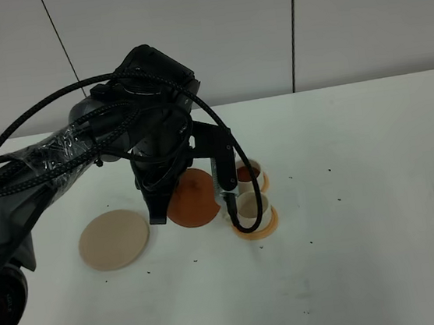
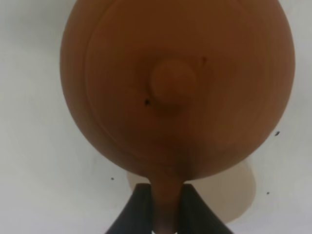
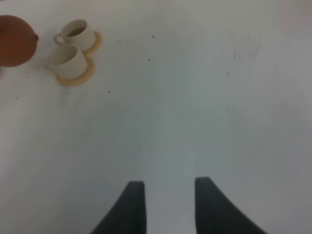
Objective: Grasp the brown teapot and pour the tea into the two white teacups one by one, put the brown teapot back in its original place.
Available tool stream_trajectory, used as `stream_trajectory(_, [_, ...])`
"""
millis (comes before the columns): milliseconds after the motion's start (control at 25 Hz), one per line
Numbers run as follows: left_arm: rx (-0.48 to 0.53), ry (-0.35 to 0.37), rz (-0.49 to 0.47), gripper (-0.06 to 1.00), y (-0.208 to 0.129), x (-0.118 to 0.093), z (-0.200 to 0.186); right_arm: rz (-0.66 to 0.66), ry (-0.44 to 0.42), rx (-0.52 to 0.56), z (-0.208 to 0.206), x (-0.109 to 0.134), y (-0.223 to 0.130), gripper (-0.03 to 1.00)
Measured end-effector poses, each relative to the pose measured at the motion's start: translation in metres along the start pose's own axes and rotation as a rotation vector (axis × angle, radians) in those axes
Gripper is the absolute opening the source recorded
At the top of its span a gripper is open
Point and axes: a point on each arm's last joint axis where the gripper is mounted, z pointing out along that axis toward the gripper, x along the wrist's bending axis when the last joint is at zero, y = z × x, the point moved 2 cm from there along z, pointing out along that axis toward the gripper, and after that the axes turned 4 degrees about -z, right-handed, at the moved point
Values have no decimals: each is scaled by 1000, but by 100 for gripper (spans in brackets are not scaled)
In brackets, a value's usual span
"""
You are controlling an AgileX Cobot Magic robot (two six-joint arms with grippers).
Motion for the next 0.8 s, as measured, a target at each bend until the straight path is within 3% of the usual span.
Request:
stream_trajectory(480, [53, 83, 57, 17, 5, 2, -7, 0, 0, 0, 0, 0, 0, 24])
stream_trajectory(800, [17, 154, 110, 17, 17, 4, -12, 0, 0, 0, 0, 0, 0, 24])
